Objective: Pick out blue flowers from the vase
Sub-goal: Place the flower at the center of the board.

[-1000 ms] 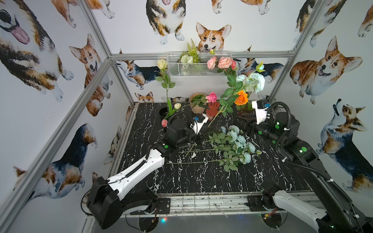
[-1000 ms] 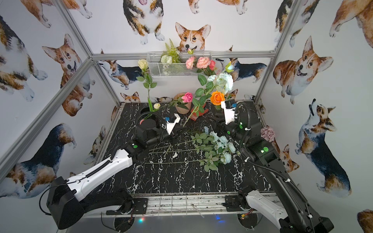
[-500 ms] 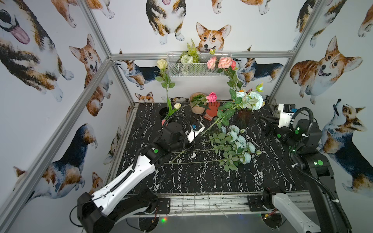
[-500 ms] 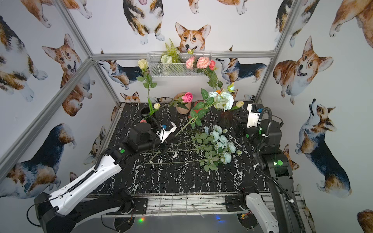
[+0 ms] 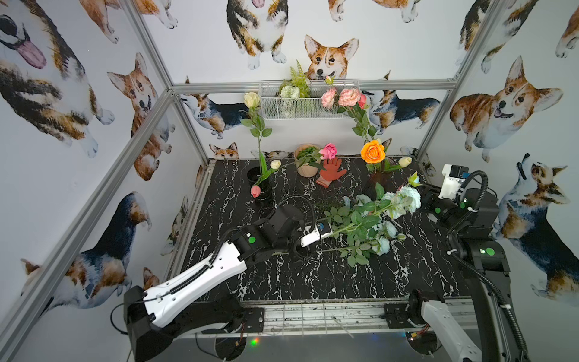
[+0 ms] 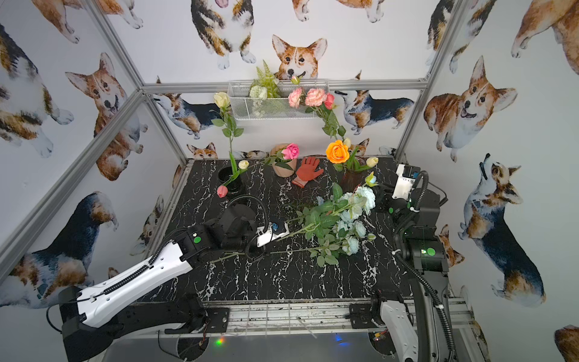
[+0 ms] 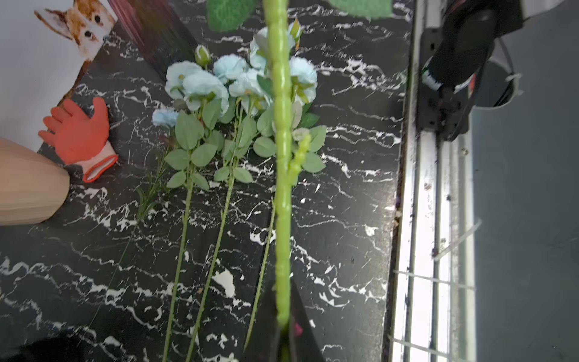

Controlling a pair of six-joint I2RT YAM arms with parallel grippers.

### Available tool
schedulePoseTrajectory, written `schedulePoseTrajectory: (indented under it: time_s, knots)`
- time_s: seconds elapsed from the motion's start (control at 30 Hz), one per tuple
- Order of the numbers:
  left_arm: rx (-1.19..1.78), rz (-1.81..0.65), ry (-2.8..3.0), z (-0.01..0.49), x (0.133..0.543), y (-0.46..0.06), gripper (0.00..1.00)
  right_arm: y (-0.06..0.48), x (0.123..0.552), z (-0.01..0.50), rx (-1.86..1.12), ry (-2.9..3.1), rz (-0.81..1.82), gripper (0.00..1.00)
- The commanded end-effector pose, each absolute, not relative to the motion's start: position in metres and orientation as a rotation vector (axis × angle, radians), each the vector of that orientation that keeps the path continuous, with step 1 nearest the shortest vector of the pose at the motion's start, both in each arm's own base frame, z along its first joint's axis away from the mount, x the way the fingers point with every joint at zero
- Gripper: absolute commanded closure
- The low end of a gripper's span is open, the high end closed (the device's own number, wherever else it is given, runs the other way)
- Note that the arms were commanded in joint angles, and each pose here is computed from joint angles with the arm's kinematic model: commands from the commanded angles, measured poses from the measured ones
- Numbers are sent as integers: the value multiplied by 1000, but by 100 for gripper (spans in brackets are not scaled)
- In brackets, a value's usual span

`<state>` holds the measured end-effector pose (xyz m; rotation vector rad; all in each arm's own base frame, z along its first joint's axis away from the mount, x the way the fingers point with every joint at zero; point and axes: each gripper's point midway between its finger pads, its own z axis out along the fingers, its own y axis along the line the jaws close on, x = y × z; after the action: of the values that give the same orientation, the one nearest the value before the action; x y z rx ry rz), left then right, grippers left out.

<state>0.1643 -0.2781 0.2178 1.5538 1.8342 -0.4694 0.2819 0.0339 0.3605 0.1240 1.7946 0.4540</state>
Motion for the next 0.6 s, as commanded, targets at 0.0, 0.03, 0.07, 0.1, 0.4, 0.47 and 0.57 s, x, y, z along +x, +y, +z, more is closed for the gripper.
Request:
schedulePoseTrajectory:
  time_s: [0.0,0.03,0.07,0.1,0.4,0.47,0.57]
  knots:
    - [1628,-359,1843,200,163,-269,100,28,284,370,150,1742,458,52]
    - [1635,-346,1849,197,164,-268,100,25,284,368,160,1744,453,52]
    - [1642,-330,1853,194,164,-266,100,22,285,366,173,1746,448,52]
    - [1648,-311,1854,191,164,-266,100,18,285,364,187,1744,444,52]
    - [1685,-199,1866,167,165,-262,100,-11,285,357,298,1712,456,52]
    - [1689,-196,1872,162,167,-265,100,-11,287,355,301,1712,468,52]
    - [1684,-192,1877,152,172,-270,100,-11,290,351,306,1714,476,53]
